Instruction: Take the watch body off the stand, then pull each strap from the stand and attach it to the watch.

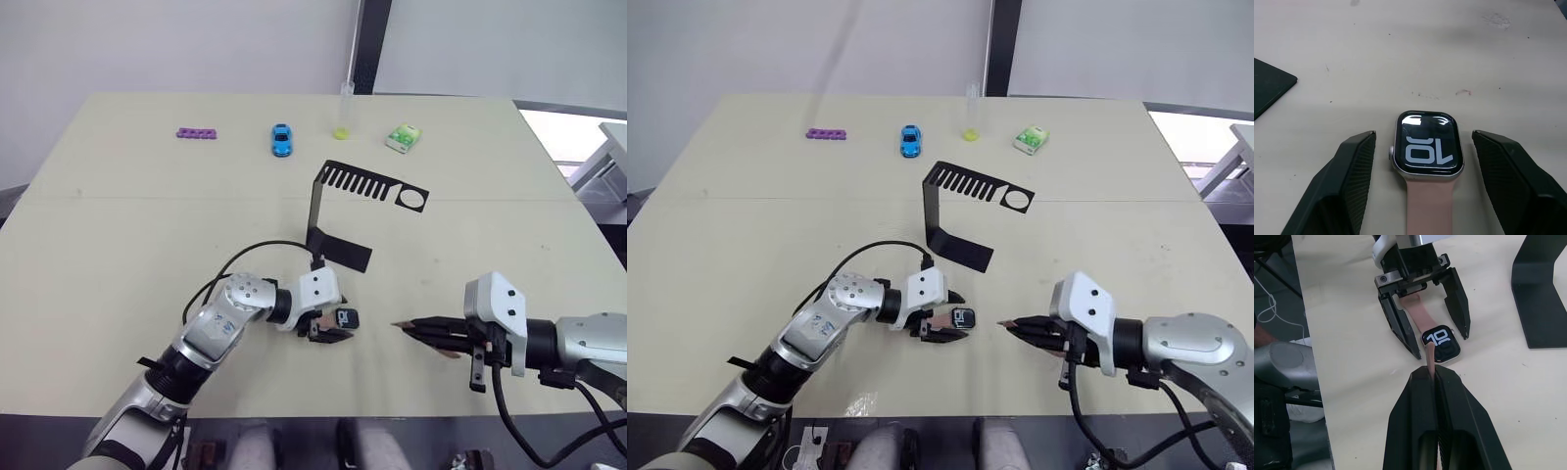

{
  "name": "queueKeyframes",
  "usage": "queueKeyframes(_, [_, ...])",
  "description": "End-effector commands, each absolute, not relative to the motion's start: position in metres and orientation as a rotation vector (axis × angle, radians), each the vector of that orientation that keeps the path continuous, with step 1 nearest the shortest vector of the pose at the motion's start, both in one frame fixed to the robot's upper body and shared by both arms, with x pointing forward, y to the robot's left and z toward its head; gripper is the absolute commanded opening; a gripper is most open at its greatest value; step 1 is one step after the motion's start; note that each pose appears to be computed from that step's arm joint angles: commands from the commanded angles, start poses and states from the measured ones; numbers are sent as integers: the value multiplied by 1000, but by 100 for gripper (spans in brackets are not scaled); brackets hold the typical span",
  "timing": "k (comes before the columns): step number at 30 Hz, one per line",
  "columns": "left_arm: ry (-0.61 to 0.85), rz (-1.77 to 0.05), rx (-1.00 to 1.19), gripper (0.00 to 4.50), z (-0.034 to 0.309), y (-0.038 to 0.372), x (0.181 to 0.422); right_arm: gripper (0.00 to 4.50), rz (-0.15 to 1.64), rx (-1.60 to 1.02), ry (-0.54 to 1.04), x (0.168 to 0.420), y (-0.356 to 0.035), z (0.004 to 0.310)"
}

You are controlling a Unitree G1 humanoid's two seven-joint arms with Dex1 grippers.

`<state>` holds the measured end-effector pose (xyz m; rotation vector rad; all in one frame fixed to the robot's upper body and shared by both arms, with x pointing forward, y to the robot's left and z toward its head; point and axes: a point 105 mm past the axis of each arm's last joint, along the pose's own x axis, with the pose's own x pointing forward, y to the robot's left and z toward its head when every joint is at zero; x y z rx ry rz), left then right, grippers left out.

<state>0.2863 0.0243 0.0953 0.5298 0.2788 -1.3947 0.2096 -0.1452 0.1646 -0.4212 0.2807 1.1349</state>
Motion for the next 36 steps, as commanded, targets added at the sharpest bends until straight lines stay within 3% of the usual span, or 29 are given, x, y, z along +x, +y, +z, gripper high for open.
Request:
queueKeyframes(1, [272,-1409,532,368,96,21,283,0,1147,-435,254,208,-142,170])
queueKeyframes(10, [285,-1413,533,368,94,19,281,0,1144,-430,254,207,-142,170])
queueKeyframes(12, [292,-1412,525,313,93,18,281,0,1143,-430,255,207,-142,170])
queueKeyframes(16, [322,-1413,508,157,89,19,280,0,1132,-439,247,207,-142,171])
queueKeyframes(22, [386,-1409,422,160,96,23,288,0,1105,-479,217,207,-143,174])
queueKeyframes(29, [647,-1469,-69,160,131,27,296,0,1069,-636,122,210,-138,181])
queueKeyframes(36, [779,-1511,-300,160,151,29,294,0,1043,-819,16,221,-130,183])
